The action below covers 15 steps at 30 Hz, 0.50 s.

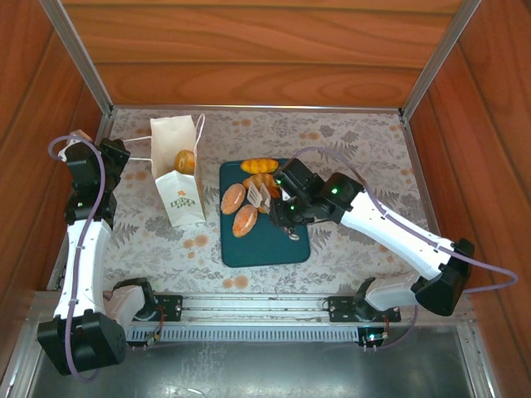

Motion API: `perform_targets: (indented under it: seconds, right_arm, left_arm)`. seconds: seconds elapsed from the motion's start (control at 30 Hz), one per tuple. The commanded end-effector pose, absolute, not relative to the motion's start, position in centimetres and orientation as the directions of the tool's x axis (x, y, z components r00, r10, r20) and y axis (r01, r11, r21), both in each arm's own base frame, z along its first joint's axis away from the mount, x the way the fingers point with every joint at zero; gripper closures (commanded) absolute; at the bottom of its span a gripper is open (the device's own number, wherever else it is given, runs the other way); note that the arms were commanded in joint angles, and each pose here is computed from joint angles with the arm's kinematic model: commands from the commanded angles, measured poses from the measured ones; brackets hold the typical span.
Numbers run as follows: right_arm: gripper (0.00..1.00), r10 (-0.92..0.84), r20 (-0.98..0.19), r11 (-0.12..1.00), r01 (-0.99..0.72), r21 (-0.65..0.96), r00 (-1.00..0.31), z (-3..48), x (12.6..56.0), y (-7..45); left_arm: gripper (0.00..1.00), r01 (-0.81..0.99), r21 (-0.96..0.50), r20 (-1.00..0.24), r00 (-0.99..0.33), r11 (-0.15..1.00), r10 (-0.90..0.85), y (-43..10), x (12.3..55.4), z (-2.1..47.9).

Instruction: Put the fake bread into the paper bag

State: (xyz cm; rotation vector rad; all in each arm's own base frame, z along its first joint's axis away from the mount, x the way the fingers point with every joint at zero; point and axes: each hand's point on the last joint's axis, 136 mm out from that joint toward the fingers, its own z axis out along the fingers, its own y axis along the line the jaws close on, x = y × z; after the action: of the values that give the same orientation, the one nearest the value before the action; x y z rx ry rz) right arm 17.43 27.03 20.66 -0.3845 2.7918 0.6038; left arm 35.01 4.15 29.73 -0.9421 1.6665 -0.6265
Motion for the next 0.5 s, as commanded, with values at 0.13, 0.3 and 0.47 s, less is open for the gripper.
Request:
perform_targets:
  seconds: [0.13,0.3,0.47]
  right_arm:
    - [0.60,-0.172,-0.254,0.861,-0.270,0.431,-0.952,20.1,16.9,28.3]
    - [0.57,-0.181,-0.222,0.865,-0.262,0.428,-0.958,19.2,16.5,28.5]
    - [0.56,-0.192,-0.190,0.870,-0.257,0.422,-0.963,18.3,16.1,28.7]
  left_arm:
    - [1.00,-0.245,-0.797,-0.550,-0.088,0.553,-0.831,4.4,34.9,31.3]
    - [1.00,-0.248,-0.797,-0.548,-0.088,0.551,-0.832,4.4,34.9,31.1]
    - [1.00,-0.246,-0.797,-0.548,-0.086,0.551,-0.832,4.4,34.9,31.1]
